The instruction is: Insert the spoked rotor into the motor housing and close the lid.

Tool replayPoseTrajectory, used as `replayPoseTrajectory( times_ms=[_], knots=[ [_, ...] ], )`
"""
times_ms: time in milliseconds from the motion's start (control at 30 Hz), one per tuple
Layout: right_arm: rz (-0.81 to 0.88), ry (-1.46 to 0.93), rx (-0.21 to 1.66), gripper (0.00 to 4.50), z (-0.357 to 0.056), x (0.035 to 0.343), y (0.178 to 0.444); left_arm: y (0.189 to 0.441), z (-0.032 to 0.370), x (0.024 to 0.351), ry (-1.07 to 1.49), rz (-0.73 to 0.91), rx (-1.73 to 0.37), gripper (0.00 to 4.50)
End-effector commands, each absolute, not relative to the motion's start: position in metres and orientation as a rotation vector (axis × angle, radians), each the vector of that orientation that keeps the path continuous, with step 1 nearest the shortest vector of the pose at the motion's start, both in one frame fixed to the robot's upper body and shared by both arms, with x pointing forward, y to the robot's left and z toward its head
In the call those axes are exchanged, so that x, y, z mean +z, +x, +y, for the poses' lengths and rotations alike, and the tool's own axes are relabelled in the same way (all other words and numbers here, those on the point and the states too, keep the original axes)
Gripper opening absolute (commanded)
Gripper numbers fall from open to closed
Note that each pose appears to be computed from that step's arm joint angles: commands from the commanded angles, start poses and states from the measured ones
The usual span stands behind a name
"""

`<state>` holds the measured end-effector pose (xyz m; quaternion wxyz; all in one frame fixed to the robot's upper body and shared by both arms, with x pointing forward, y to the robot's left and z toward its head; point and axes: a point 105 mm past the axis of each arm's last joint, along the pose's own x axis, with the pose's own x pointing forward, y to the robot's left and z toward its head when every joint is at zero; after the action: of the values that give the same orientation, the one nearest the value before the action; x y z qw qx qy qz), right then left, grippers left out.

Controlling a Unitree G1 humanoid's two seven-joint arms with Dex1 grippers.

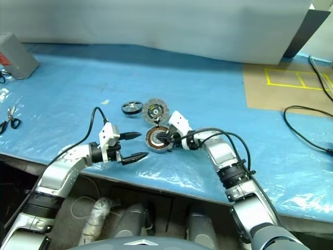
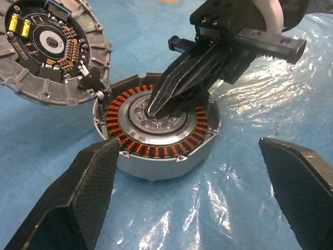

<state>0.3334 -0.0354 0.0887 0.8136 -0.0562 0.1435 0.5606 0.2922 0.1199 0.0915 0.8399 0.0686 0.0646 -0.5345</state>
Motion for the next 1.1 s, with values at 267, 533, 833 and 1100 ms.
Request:
replayPoseTrajectory(
  times_ms=[267, 533, 833, 1100],
  knots=[
    [0.363, -0.119, 1.210, 0.02, -0.026, 0.082, 0.326, 0.291, 0.116, 0.100, 0.139, 0.101, -1.137, 4.50],
    [0.365, -0.162, 1.174, 0.02, -0.035, 0.075, 0.333, 0.292, 0.117, 0.100, 0.144, 0.100, -1.135, 4.50],
    [0.267, 0.143, 1.276, 0.02, -0.023, 0.131, 0.324, 0.292, 0.114, 0.103, 0.138, 0.096, -1.146, 4.50],
    [0.425, -0.271, 1.179, 0.02, -0.037, 0.056, 0.327, 0.293, 0.109, 0.110, 0.124, 0.085, -1.139, 4.50]
  ],
)
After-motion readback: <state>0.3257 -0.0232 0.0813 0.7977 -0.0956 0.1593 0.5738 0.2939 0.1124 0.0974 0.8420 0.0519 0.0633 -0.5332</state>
